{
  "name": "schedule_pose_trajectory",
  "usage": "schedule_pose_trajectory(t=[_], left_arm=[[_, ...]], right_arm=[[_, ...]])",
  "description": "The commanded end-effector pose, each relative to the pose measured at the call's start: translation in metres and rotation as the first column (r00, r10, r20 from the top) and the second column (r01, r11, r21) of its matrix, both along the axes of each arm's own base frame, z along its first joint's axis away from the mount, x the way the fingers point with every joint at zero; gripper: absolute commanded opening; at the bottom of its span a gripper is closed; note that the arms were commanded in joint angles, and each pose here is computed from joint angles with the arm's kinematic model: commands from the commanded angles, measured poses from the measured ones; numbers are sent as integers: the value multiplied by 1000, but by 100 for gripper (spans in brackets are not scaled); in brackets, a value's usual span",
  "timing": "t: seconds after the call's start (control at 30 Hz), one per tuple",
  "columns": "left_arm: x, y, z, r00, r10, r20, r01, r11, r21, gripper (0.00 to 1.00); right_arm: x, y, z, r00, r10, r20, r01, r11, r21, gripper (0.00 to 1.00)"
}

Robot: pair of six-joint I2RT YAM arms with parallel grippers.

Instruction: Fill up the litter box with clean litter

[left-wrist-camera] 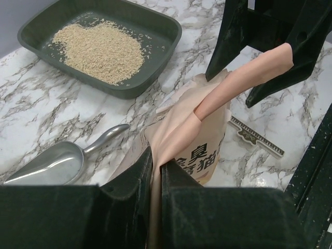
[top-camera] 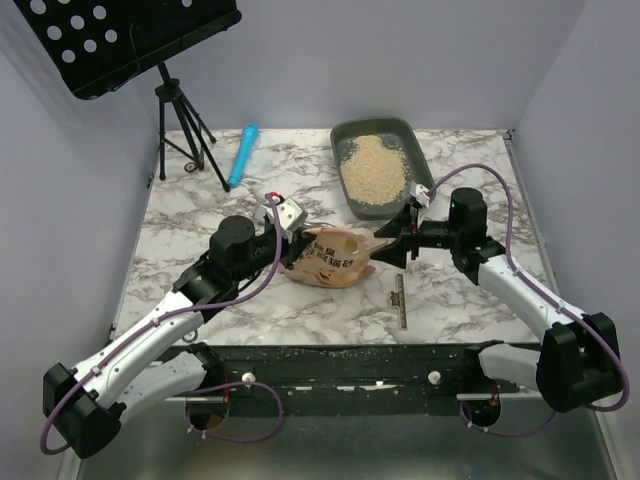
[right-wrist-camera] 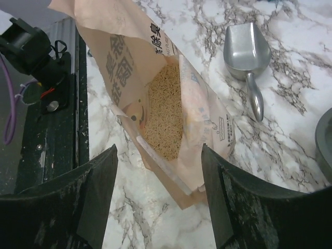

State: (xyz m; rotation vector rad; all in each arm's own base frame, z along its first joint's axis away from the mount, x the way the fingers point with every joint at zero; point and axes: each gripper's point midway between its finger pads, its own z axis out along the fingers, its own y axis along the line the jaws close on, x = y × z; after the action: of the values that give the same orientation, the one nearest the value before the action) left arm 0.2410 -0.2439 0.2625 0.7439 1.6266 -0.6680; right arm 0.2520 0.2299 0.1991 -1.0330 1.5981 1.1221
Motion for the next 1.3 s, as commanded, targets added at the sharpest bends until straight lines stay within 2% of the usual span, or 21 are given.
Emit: schedule_pose_trajectory(t=[0.0, 0.23, 0.37, 0.67, 1.1, 1.27], left_arm=[[-4, 5, 61, 984, 13, 176, 11, 990, -139, 14], [-8, 7, 57, 986, 8, 169, 15, 990, -137, 11], [-8, 4, 53, 988, -6, 157, 27, 991, -130, 11], [-9, 2, 53, 987, -19, 159, 40, 991, -130, 11], [-7, 2, 49, 987, -18, 157, 36, 993, -113, 10], [-6, 0, 46, 989, -25, 147, 41, 994, -105, 10]], right_arm=[[-2, 2, 11, 984, 91, 154, -101, 993, 61, 73], [23, -16, 15, 970, -93, 223, 79, 994, 71, 74], [29, -23, 13, 968, -122, 220, 109, 992, 69, 75], [14, -12, -4, 995, 3, 104, -18, 990, 143, 74], [-15, -7, -1, 987, 90, 135, -128, 946, 299, 73], [-4, -5, -6, 990, 83, 110, -114, 942, 316, 73]])
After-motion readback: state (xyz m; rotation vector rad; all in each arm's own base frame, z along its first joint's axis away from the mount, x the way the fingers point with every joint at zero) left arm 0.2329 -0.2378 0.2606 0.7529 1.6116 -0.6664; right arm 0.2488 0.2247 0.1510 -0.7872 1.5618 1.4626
